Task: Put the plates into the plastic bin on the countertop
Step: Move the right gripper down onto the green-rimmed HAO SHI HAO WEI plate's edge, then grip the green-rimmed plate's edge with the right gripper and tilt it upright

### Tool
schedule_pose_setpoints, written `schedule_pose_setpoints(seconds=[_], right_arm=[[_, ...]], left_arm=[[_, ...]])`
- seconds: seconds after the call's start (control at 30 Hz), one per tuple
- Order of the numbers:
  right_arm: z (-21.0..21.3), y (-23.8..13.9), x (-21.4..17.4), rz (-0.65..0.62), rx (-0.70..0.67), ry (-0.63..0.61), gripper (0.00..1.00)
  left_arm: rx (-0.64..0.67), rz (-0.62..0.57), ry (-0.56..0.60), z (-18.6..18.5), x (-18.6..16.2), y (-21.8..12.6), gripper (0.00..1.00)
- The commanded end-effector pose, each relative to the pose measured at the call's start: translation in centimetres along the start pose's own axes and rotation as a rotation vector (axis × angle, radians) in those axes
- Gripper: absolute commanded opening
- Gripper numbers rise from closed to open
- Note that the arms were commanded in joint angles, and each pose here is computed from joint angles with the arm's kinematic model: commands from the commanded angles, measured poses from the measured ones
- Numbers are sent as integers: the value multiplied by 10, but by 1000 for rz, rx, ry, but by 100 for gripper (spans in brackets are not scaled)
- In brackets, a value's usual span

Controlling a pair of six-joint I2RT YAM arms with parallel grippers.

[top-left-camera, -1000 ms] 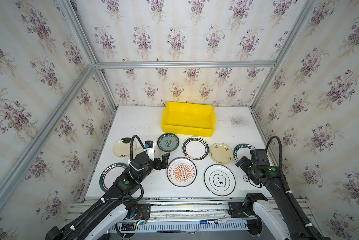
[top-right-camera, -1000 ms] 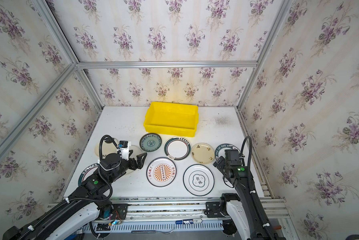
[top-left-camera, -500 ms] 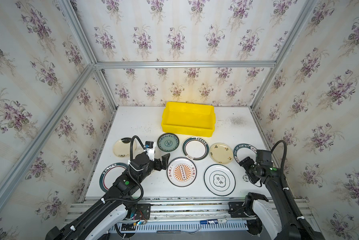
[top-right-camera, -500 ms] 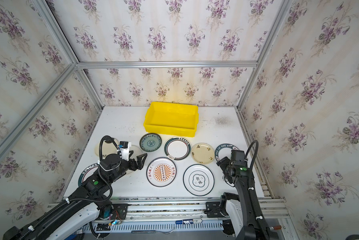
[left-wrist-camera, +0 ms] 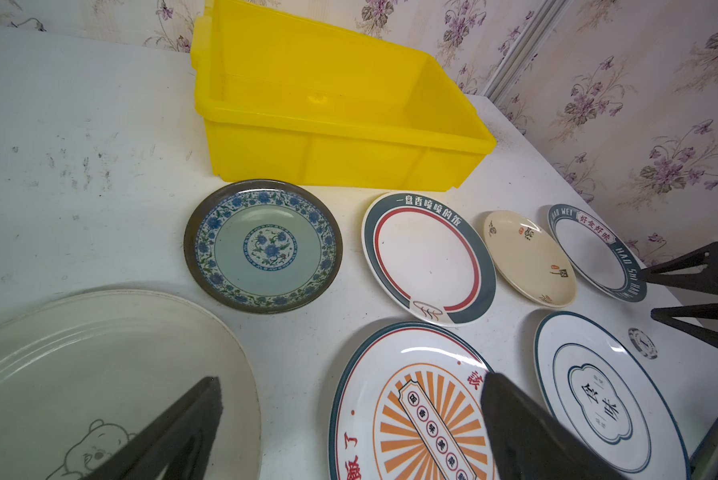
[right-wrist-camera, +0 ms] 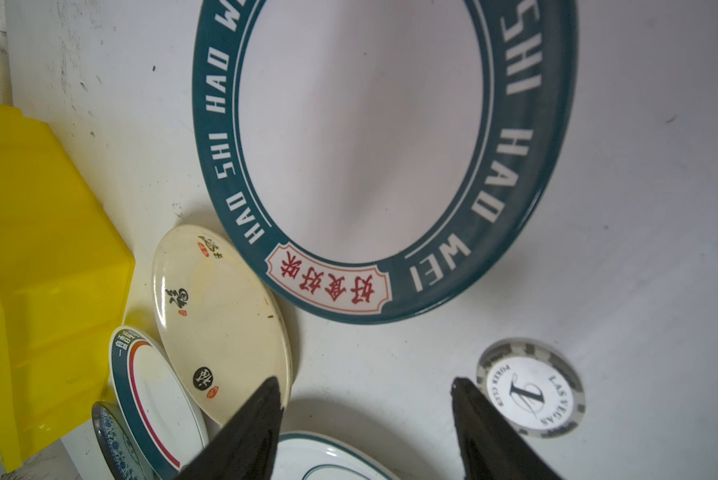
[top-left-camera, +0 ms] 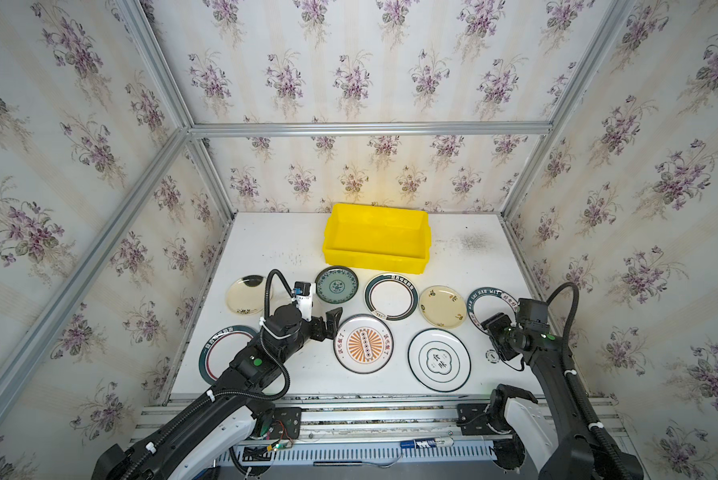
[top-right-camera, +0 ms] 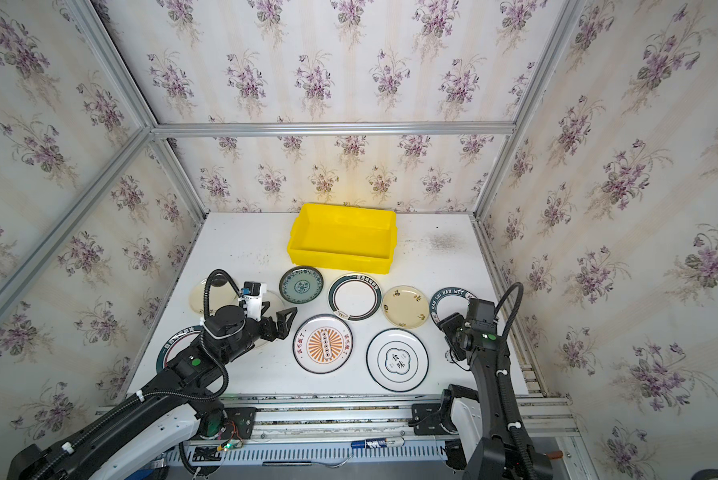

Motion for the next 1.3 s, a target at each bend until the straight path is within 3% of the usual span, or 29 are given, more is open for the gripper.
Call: schedule_pose_setpoints(seconds=[0.0, 0.2, 0.63, 0.93, 1.27], right_arm=[[0, -1, -1, -12, 16, 40, 68], [-11, 7, -9, -13, 16, 127, 66], [-19, 22, -2, -157, 94, 300, 62], [-19, 24, 10, -220, 59, 321, 59], [-23, 32, 16, -248, 18, 351, 47]], left_arm=[[-20, -29, 2, -4, 8, 1, 100], [-21, -28, 0, -5, 9, 1, 99], [-10, -29, 6, -3, 8, 1, 100], [2, -32, 9, -2, 8, 2, 100], [14, -27, 9, -2, 9, 4, 100]])
Point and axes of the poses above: each gripper's point midway between its finger pads, its own y axis out along the fingers, its own z axis along the line the jaws close on, x = y × z, the point moved 7 cm from there along -y, back along the fingers, and after that the axes turned 4 degrees about -y, right-handed, at the moved point
